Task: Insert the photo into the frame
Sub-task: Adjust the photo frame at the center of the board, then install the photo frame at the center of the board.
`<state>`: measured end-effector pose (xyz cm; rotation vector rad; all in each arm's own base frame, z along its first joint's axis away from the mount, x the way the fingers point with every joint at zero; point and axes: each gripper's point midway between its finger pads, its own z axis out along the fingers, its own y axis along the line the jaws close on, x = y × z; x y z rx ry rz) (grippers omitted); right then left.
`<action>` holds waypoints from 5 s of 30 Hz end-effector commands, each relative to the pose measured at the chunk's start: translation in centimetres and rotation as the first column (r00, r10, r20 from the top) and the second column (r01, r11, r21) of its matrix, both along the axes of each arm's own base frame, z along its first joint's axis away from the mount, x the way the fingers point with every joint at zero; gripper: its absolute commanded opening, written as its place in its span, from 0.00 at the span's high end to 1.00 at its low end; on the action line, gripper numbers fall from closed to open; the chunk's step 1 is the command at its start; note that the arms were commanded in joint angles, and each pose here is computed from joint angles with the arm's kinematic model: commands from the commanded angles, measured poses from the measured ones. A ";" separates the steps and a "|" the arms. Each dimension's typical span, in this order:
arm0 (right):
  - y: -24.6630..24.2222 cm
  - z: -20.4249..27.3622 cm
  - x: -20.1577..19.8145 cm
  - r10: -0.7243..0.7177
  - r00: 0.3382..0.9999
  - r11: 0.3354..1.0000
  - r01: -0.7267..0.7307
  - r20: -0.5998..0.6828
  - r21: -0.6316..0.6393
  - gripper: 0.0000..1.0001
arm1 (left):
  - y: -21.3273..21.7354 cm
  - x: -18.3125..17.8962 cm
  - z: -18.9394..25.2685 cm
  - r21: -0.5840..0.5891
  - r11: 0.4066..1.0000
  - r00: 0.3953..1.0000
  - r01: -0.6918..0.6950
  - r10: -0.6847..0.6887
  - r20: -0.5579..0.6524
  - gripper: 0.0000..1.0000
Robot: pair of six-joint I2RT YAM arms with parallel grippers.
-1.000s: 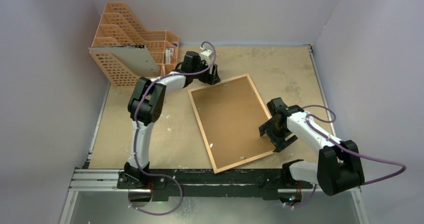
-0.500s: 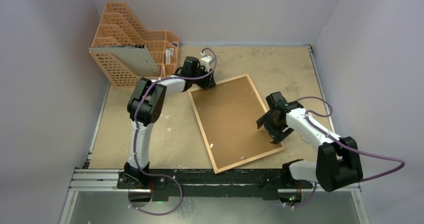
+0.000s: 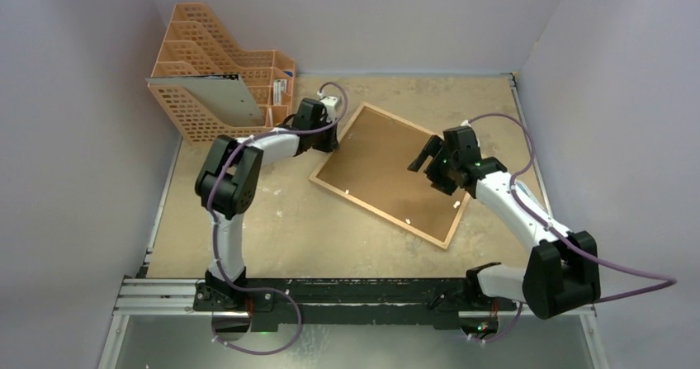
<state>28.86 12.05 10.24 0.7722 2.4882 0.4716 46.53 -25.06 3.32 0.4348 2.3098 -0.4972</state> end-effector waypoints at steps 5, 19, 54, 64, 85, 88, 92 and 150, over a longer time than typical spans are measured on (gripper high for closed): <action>3.6 6.4 4.3 0.190 0.931 0.973 -0.221 0.311 0.066 0.19 | 5.5 -7.0 -0.8 0.092 0.977 0.964 -0.192 0.206 -0.170 1.00; 15.8 4.2 0.9 0.433 0.771 0.789 -0.575 0.467 0.218 0.29 | 7.3 -20.0 -1.5 0.044 0.942 0.893 -0.334 0.331 -0.303 0.95; 29.6 -4.8 0.4 0.439 0.830 0.769 -0.545 0.344 0.334 0.64 | 8.9 -25.0 -1.4 -0.021 0.932 0.886 -0.361 0.336 -0.320 0.94; 31.0 -6.2 -0.8 0.480 0.828 0.714 -0.561 0.289 0.420 0.63 | 8.1 -25.5 -1.5 -0.054 0.942 0.892 -0.331 0.294 -0.342 0.95; 28.6 -6.0 -0.3 0.444 0.857 0.799 -0.510 0.260 0.318 0.61 | 8.6 -25.2 -1.4 -0.044 0.933 0.887 -0.357 0.324 -0.328 0.95; 28.8 -6.9 -0.3 0.456 0.861 0.803 -0.507 0.226 0.312 0.60 | 8.5 -25.2 -1.2 -0.051 0.933 0.889 -0.358 0.323 -0.323 0.95; 29.0 -7.9 -0.3 0.465 0.860 0.800 -0.510 0.212 0.316 0.60 | 8.5 -25.3 -1.2 -0.053 0.934 0.890 -0.355 0.320 -0.324 0.95; -5.6 -3.6 -1.7 -0.162 0.983 0.954 0.179 0.092 -0.240 0.21 | 14.2 -22.4 -1.3 0.057 0.785 0.769 -0.617 0.617 -0.165 1.00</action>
